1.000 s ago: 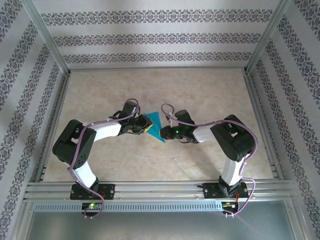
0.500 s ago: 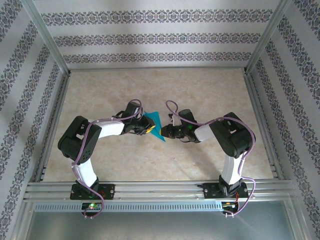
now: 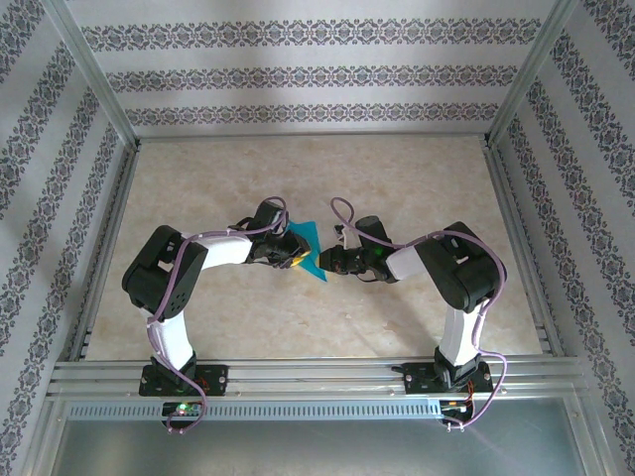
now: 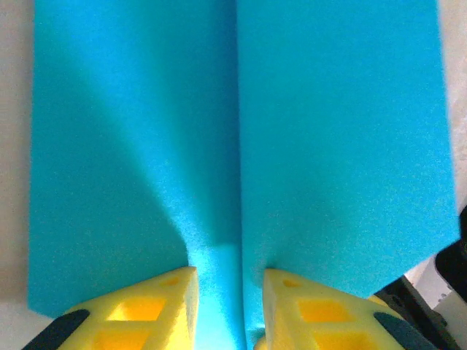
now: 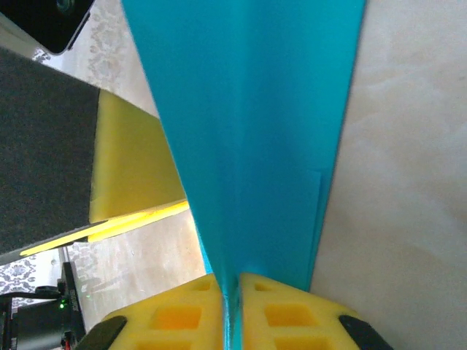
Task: Fold a paper plane with a square sheet of paper (pick it up from the middle)
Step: Fourth fold the wing at the center of the table.
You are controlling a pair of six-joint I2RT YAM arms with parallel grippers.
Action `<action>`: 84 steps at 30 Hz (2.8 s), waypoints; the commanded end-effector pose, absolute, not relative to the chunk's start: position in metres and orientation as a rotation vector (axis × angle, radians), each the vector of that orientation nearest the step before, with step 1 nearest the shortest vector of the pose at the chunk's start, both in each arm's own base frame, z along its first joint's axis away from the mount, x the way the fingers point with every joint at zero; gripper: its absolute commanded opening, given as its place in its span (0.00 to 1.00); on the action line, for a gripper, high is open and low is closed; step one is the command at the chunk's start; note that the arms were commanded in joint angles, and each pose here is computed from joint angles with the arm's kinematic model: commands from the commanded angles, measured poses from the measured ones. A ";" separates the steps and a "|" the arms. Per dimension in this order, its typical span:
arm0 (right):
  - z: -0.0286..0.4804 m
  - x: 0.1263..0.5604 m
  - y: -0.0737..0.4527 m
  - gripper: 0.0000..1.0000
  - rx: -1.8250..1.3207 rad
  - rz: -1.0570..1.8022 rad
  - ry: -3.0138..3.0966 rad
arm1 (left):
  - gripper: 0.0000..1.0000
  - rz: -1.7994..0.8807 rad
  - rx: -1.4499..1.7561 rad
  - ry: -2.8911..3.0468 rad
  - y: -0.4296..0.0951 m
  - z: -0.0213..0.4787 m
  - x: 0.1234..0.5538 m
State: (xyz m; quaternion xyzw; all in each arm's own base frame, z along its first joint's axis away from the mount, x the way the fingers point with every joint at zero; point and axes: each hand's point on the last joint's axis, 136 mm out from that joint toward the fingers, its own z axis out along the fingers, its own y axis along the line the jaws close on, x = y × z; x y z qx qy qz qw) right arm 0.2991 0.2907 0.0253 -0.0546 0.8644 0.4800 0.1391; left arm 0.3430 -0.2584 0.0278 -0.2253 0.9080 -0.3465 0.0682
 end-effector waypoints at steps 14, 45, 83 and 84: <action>-0.010 0.294 0.274 0.10 0.019 1.369 2.632 | 0.30 -1.093 -0.513 2.620 -0.270 0.067 0.356; -0.039 0.286 0.259 0.11 0.229 1.275 2.832 | 0.09 -1.321 -0.388 2.472 -0.271 0.070 0.369; -0.043 0.283 0.256 0.16 0.275 1.269 2.869 | 0.10 -1.257 -0.479 2.570 -0.268 0.026 0.369; -0.043 0.283 0.255 0.16 0.274 1.268 2.871 | 0.10 -1.254 -0.479 2.572 -0.267 0.026 0.369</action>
